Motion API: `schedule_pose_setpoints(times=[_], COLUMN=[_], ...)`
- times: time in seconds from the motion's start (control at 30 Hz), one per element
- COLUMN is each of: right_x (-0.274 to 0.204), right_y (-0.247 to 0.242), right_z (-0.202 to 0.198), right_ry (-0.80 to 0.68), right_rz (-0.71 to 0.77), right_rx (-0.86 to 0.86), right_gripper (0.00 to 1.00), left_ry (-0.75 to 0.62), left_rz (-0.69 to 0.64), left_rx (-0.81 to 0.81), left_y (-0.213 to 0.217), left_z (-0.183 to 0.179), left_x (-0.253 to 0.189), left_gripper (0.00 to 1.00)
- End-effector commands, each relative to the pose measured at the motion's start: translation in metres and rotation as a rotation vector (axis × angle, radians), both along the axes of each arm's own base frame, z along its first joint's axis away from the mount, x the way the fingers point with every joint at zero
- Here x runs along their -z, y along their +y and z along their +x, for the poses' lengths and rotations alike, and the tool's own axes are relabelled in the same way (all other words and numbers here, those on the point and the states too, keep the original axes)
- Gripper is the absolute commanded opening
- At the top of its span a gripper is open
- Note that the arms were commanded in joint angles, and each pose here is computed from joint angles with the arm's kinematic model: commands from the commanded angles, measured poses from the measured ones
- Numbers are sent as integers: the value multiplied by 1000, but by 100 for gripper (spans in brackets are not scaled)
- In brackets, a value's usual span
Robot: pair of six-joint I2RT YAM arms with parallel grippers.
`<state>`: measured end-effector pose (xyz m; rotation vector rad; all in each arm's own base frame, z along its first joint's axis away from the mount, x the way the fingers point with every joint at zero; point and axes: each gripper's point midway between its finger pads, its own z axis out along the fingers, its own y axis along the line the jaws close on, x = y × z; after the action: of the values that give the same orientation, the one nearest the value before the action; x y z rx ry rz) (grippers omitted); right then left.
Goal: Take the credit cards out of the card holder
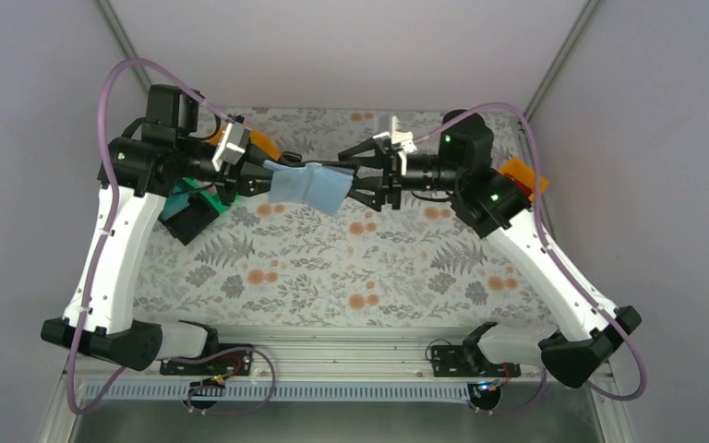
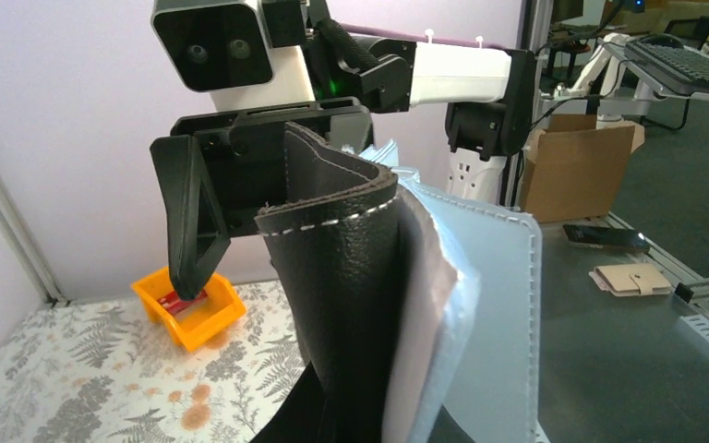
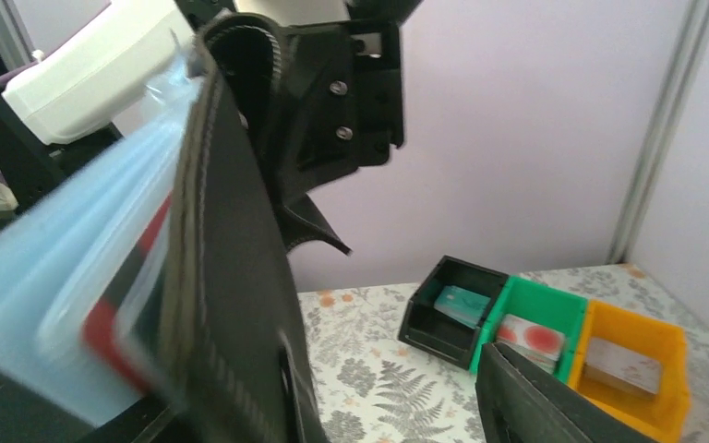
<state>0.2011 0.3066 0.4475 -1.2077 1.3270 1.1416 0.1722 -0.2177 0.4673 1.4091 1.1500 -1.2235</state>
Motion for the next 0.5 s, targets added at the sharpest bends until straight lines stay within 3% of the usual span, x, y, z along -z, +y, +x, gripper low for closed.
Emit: schedule_pose_setpoints(times=[0.0, 0.13, 0.2, 0.47], right_x=[-13, -15, -14, -2], right_y=[20, 35, 44, 68], right_z=[-12, -25, -24, 13], right_ry=[-4, 1, 16, 146], right_rz=[45, 58, 57, 22], right_rx=[-49, -93, -76, 130], right_gripper=[66, 71, 69, 35], left_ry=[-7, 54, 66, 98], left_rz=[-17, 33, 43, 49], left_rx=[1, -99, -132, -146], left_y=[-2, -5, -6, -7], left_z=[4, 28, 38, 43], left_x=[-3, 9, 13, 18], left_gripper=[2, 2, 2, 2])
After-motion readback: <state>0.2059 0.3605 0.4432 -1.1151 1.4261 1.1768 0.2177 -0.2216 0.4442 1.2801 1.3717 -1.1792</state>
